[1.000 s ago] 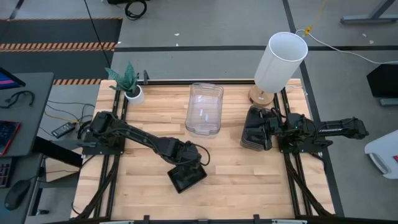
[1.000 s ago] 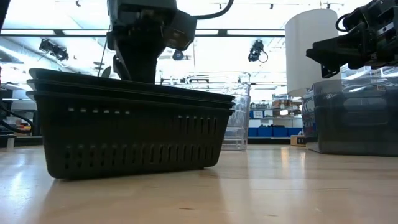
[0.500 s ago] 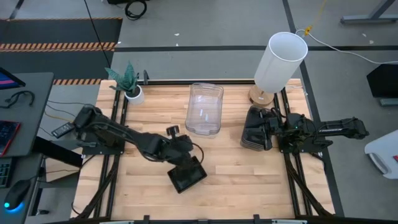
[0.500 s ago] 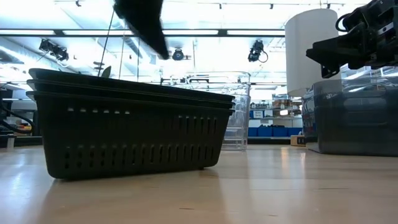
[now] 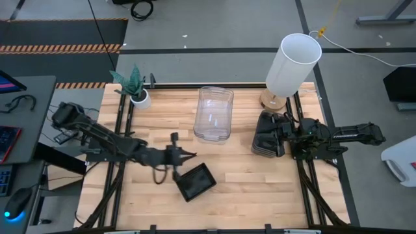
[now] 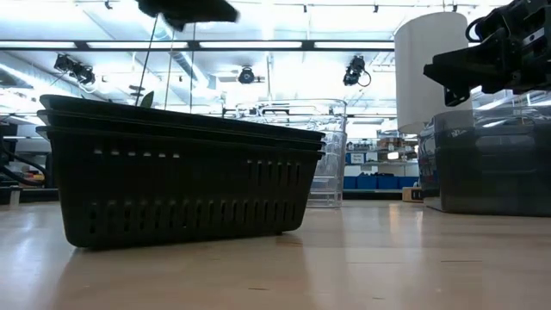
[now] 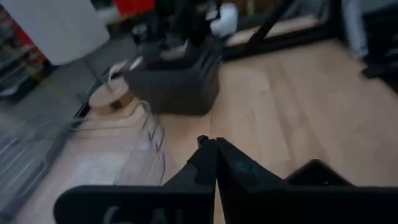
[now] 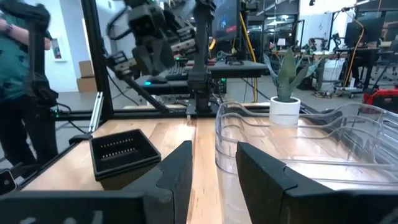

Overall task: Stack baskets by color
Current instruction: Return to Home Position

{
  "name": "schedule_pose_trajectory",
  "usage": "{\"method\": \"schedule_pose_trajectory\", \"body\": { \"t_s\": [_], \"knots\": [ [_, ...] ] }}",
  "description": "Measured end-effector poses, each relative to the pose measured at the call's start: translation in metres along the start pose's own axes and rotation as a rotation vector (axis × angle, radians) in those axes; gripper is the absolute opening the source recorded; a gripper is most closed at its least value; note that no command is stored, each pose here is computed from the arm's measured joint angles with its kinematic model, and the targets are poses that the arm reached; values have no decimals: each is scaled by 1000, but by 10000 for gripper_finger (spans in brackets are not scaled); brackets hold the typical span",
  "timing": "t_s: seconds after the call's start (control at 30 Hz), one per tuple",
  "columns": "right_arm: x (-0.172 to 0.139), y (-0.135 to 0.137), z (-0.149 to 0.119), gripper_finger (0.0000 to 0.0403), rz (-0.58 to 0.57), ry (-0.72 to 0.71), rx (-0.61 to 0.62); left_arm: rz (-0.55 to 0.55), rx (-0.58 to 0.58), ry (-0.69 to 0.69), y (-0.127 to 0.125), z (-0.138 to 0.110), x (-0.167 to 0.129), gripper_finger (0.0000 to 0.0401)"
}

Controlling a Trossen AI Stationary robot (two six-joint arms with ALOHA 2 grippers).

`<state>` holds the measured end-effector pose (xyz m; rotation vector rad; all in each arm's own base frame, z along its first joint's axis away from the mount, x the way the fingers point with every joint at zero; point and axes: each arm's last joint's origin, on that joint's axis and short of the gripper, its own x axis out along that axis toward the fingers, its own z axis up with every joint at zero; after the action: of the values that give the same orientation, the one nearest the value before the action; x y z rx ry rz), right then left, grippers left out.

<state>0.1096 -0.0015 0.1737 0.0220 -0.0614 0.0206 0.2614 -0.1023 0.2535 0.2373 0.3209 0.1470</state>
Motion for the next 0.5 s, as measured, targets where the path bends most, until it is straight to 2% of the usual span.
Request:
{"method": "schedule_pose_trajectory", "body": {
  "t_s": [0.27, 0.5],
  "knots": [
    [0, 0, 0, 130, 1, -2, 0, -47, -95, -238, 26, -56, -47, 5],
    [0, 0, 0, 130, 1, -1, 0, -6, -200, -383, 52, -87, -82, 4]
  ]
}}
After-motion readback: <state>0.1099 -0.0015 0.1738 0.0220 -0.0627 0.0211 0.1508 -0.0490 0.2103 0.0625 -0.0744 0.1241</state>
